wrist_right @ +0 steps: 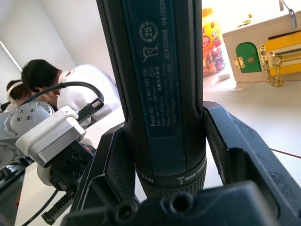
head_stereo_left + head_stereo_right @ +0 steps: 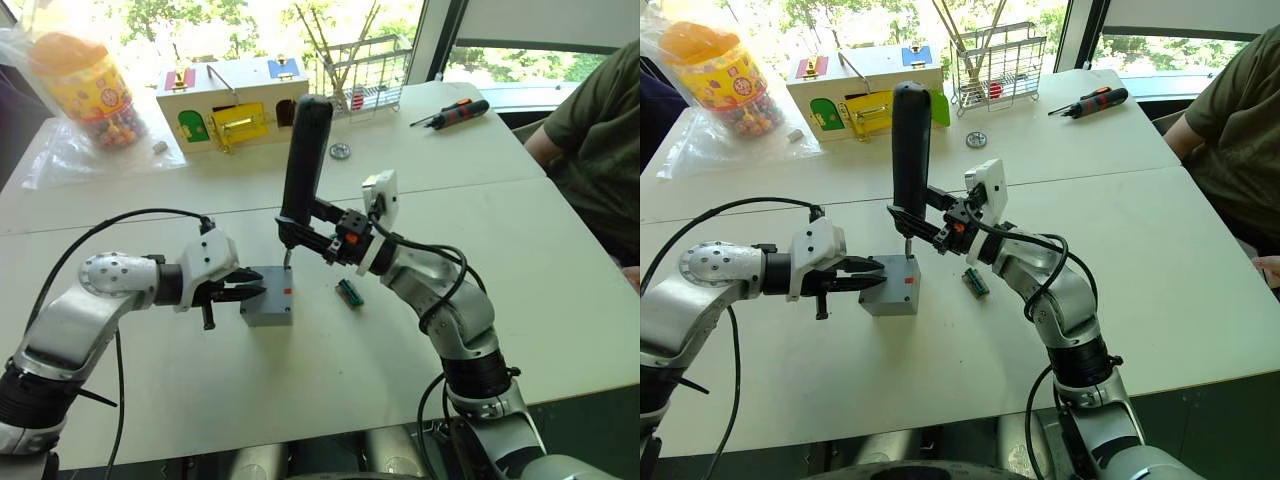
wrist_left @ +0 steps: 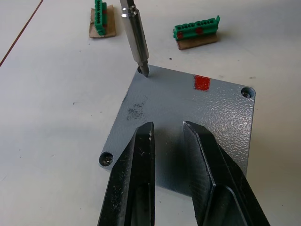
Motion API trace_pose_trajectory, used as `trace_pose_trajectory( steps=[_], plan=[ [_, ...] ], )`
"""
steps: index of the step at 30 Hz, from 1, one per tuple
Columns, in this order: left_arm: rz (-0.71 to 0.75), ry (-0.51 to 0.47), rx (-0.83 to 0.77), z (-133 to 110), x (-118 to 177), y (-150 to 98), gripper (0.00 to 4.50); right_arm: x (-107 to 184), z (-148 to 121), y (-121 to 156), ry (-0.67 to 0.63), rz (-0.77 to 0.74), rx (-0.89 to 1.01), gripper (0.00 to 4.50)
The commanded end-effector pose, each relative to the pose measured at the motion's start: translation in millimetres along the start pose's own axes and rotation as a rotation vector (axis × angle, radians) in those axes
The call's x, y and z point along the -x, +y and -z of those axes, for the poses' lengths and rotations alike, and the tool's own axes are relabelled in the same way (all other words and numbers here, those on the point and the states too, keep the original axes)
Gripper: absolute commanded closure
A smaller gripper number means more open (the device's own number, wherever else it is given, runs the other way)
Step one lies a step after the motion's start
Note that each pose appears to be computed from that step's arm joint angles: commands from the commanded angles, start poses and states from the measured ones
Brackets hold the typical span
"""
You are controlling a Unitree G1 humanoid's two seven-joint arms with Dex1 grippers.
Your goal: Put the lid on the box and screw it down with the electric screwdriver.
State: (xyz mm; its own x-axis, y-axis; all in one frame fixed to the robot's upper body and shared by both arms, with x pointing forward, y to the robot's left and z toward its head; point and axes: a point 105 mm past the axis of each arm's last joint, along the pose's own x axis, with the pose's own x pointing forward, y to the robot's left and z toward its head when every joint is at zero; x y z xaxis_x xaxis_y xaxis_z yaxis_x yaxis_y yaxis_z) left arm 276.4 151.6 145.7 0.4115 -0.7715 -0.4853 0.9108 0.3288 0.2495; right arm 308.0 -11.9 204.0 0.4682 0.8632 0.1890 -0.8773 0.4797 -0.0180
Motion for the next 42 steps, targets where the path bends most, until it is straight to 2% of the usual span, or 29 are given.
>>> trace_pose_trajectory(
  steps=[1, 10, 29, 34, 42],
  plan=[
    [0.009, 0.002, -0.028, -4, -3, -3, 3.56, 2, -1, -7, -0.002, 0.029, -0.006, 2.66],
    [0.008, 0.01, -0.027, 5, -3, -5, 3.56, 5, -2, -11, -0.003, 0.032, -0.016, 2.66],
    [0.013, 0.012, -0.034, 9, -6, -2, 3.56, 6, -20, -6, -0.057, -0.001, -0.069, 2.66],
    [0.015, 0.009, -0.037, 7, -6, -1, 3.56, 5, -14, -3, -0.026, -0.013, -0.033, 2.66],
    [0.016, 0.017, -0.026, 9, -8, -2, 3.56, -9, 11, 17, 0.089, -0.091, 0.036, 2.66]
  ],
)
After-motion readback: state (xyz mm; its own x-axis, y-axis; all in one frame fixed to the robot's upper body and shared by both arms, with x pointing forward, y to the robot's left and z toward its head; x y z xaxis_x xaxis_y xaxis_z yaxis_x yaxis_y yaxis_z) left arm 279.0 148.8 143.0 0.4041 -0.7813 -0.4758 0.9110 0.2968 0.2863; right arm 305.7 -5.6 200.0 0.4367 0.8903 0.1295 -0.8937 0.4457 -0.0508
